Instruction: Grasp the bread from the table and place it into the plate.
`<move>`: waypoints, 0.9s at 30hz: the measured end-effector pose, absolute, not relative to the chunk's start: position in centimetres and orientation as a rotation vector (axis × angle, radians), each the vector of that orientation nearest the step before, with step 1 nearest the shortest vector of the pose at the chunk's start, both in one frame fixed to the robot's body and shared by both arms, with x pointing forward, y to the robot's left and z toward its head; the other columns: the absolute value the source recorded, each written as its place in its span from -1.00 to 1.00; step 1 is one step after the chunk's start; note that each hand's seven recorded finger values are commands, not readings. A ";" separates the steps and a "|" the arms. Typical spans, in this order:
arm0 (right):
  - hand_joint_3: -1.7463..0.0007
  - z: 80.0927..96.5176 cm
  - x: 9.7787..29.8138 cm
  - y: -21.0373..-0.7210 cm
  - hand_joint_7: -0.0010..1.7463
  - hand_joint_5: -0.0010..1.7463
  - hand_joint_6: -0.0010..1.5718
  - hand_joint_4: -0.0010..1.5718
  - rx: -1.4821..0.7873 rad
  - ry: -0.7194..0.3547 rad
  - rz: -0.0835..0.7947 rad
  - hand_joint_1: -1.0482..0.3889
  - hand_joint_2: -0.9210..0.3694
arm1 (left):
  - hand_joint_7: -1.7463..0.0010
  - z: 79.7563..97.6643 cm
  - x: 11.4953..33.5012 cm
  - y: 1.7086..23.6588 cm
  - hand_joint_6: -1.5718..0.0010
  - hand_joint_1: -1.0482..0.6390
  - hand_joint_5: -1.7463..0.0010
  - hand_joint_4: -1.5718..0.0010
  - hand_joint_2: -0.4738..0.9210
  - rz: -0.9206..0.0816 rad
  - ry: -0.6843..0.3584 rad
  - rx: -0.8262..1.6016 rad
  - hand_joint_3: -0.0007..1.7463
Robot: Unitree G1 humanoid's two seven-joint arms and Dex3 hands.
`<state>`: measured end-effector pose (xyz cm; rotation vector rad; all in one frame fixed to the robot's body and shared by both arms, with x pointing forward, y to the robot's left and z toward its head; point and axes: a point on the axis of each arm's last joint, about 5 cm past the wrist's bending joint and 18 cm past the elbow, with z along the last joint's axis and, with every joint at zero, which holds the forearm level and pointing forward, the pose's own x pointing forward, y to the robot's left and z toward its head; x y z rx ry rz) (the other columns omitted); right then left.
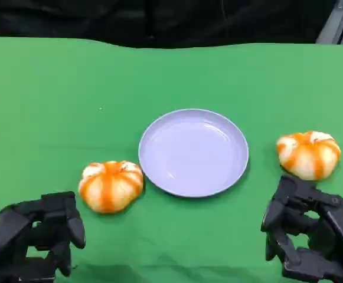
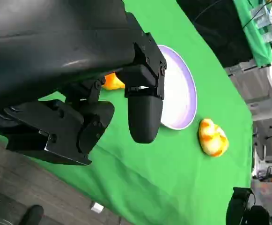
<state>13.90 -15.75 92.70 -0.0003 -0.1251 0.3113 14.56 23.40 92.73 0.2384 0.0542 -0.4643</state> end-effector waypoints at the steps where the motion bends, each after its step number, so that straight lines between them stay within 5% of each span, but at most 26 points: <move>1: -0.18 92.7 13.9 -15.7 0.79 1.00 -0.19 -0.09 0.000 -0.125 0.311 0.39 -0.64 | -0.76 92.7 14.5 23.4 0.22 0.45 -1.00 0.08 0.72 -0.464 0.055 0.238 0.15; 24: -0.17 92.8 13.9 -15.7 0.80 1.00 -0.20 -0.09 -0.002 -0.127 0.312 0.39 -0.64 | -0.64 92.5 14.5 23.3 0.17 0.50 -0.97 0.09 0.72 -0.441 -0.030 0.241 0.11; 27: -0.17 92.8 14.0 -15.7 0.79 1.00 -0.20 -0.09 -0.002 -0.129 0.311 0.41 -0.64 | -0.02 92.3 14.9 22.8 0.13 0.29 -0.32 0.15 0.67 -0.368 -0.122 0.264 -0.09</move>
